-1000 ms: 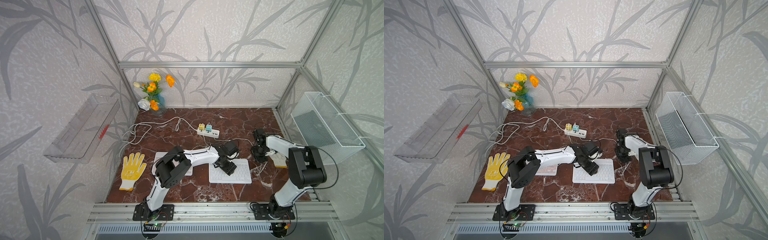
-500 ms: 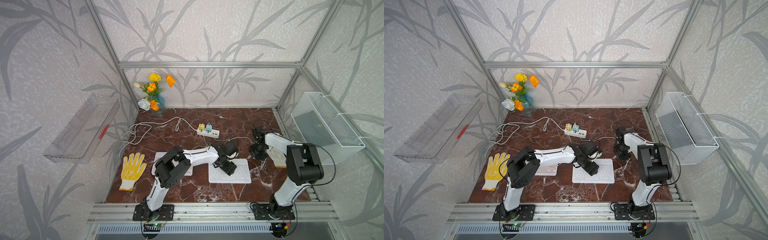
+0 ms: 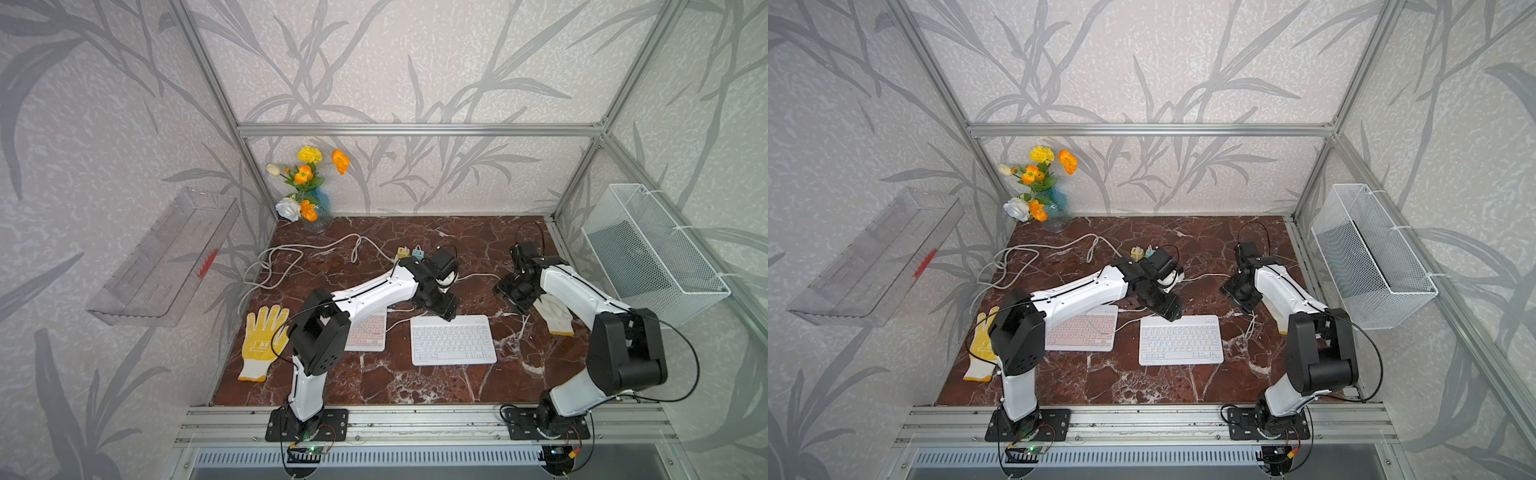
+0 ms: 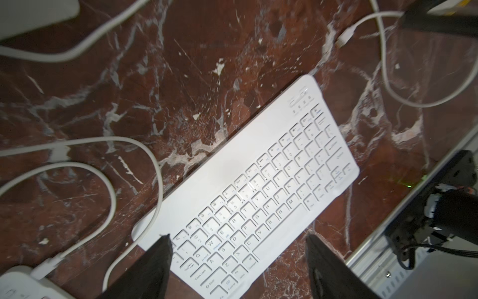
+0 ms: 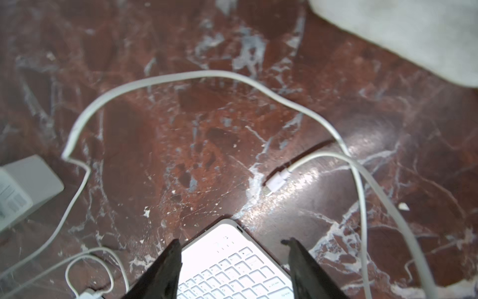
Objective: Unplug the wireless keyboard
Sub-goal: Remove the plug from the socket.
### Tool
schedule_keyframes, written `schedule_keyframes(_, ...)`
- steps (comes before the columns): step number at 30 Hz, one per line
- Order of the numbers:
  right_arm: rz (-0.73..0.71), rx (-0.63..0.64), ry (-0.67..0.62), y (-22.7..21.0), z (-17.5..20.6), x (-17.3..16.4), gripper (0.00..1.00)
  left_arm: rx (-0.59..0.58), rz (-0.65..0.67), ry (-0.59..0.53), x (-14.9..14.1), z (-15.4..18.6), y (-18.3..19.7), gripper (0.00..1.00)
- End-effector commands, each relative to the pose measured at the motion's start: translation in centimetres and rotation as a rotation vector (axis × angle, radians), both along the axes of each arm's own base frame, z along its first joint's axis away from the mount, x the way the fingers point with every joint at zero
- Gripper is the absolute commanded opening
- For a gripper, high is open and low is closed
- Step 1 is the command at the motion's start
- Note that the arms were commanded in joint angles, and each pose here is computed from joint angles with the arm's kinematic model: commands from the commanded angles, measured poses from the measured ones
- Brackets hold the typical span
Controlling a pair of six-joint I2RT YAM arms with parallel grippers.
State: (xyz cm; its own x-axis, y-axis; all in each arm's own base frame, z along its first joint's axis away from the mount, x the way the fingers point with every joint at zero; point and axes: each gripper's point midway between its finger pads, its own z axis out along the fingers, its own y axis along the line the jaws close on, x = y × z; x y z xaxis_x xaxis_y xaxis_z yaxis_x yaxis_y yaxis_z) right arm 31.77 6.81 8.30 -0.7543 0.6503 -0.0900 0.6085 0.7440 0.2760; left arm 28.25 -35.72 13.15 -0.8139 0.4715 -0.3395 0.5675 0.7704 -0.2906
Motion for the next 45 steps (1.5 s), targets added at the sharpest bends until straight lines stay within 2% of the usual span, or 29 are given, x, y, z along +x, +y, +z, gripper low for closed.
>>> schedule_keyframes(1,0.290,0.030,-0.254,3.6,3.9,1.3,0.67,-0.045,0.064,-0.001,0.7,3.6,1.9,0.81)
schedule_keyframes(2,0.356,0.015,-0.321,4.1,5.0,1.4,0.73,-0.058,0.095,-0.007,1.4,4.3,2.7,0.81)
schedule_keyframes(5,0.472,-0.032,-0.477,5.5,7.7,2.3,0.78,-0.071,0.191,-0.027,3.1,5.5,5.3,0.81)
schedule_keyframes(10,0.666,-0.049,-0.616,8.2,10.5,4.2,0.79,-0.021,0.394,-0.050,5.7,5.9,10.5,0.80)
schedule_keyframes(13,0.789,0.000,-0.696,10.9,11.9,5.5,0.78,-0.029,0.514,-0.051,7.1,6.0,13.2,0.79)
schedule_keyframes(15,0.878,0.031,-0.746,13.0,12.3,6.2,0.78,-0.053,0.596,-0.054,8.2,5.9,14.9,0.78)
schedule_keyframes(19,1.053,0.017,-0.828,16.8,12.6,8.2,0.76,-0.174,0.721,-0.052,11.3,5.2,17.3,0.73)
schedule_keyframes(22,1.111,-0.029,-0.855,18.2,12.2,10.2,0.75,-0.210,0.785,-0.043,13.7,4.5,18.9,0.71)
schedule_keyframes(27,1.208,-0.052,-0.879,19.7,10.5,12.7,0.65,-0.242,0.777,0.030,17.3,1.8,18.4,0.62)
schedule_keyframes(31,1.259,-0.098,-0.901,20.0,10.0,13.8,0.63,-0.274,0.742,0.079,19.5,0.2,16.8,0.59)
schedule_keyframes(37,1.298,-0.040,-0.939,21.3,9.8,14.1,0.61,-0.275,0.748,0.091,21.2,-1.1,16.3,0.59)
schedule_keyframes(45,1.237,-0.045,-0.932,19.2,9.4,16.2,0.58,-0.327,0.720,0.109,22.2,-1.4,14.6,0.59)
